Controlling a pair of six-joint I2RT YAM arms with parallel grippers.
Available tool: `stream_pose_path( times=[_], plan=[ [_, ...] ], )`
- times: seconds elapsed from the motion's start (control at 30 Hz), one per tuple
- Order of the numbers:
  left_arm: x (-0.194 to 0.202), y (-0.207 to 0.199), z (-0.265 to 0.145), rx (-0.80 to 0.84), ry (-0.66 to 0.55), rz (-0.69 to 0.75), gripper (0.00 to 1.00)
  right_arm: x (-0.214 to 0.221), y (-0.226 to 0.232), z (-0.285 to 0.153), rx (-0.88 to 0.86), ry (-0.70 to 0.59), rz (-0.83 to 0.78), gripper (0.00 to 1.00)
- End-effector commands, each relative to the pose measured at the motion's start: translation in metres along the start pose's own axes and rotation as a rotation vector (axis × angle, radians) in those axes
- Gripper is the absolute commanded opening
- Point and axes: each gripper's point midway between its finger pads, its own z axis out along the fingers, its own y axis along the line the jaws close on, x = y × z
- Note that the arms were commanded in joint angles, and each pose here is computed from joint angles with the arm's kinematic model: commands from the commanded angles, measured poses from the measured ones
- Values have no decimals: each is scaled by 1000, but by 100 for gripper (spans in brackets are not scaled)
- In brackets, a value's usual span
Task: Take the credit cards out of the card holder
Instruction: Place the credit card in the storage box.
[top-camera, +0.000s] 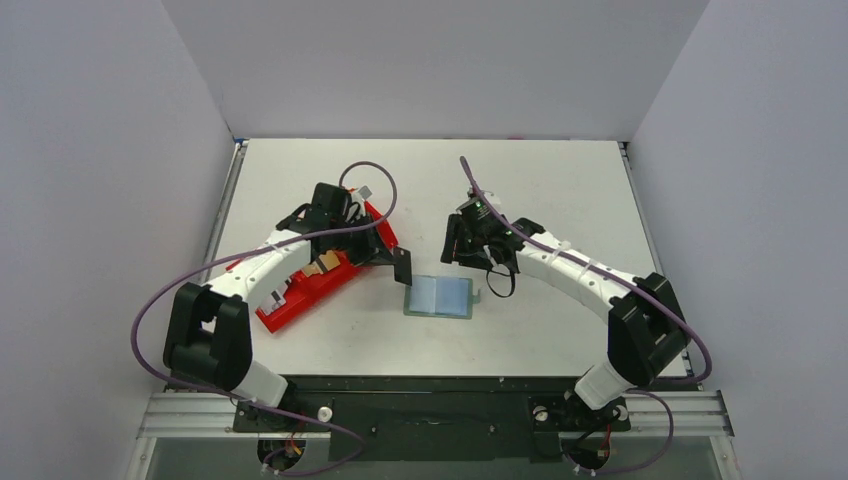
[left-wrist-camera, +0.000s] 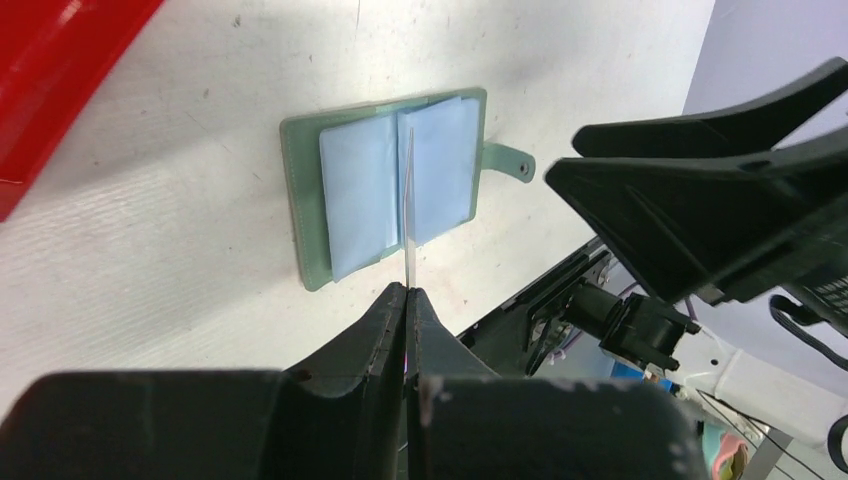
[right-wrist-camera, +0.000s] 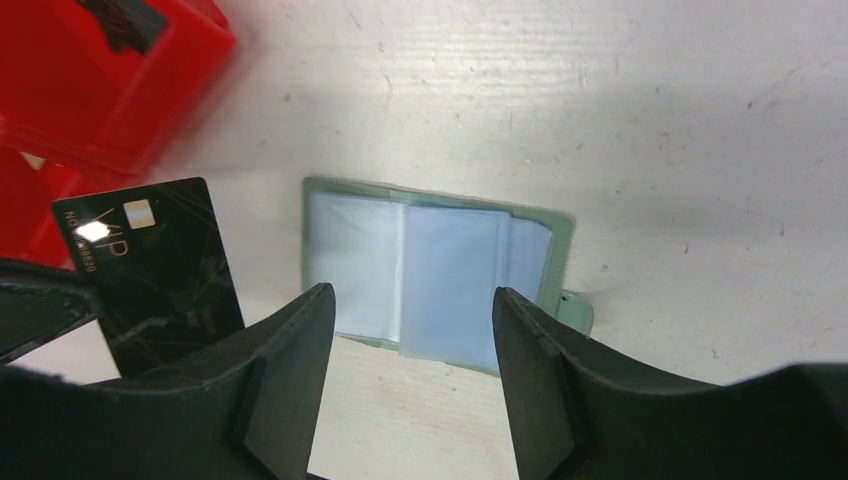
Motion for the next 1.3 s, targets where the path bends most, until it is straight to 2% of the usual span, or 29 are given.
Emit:
stream_pose_path(
  times=[0.0, 0.33, 0.63, 0.93, 1.17, 1.2, 1.27],
  plan=[
    [-29, -15, -32, -2, -126, 36, 0, -36, 11, -32, -46, -115, 5, 56],
    [-100, 12, -74, -101, -398, -130, 0, -51, 4, -53, -58, -180, 14, 56],
    [-159, 43, -66, -177, -520, -231, 0, -48, -3, -58, -64, -182, 25, 56],
    [-184, 82, -37, -264, -552, -312, 0, -46, -8, -65, -58, -187, 30, 56],
    [-189, 102, -17, -275, -517, -320, 0, -46, -12, -66, -48, -186, 31, 56],
    [-189, 103, -16, -274, -511, -321, 1, -45, -13, -67, -45, -186, 31, 56],
    [-189, 104, -17, -276, -509, -315, 11, -44, -15, -67, -39, -186, 30, 56]
  ],
)
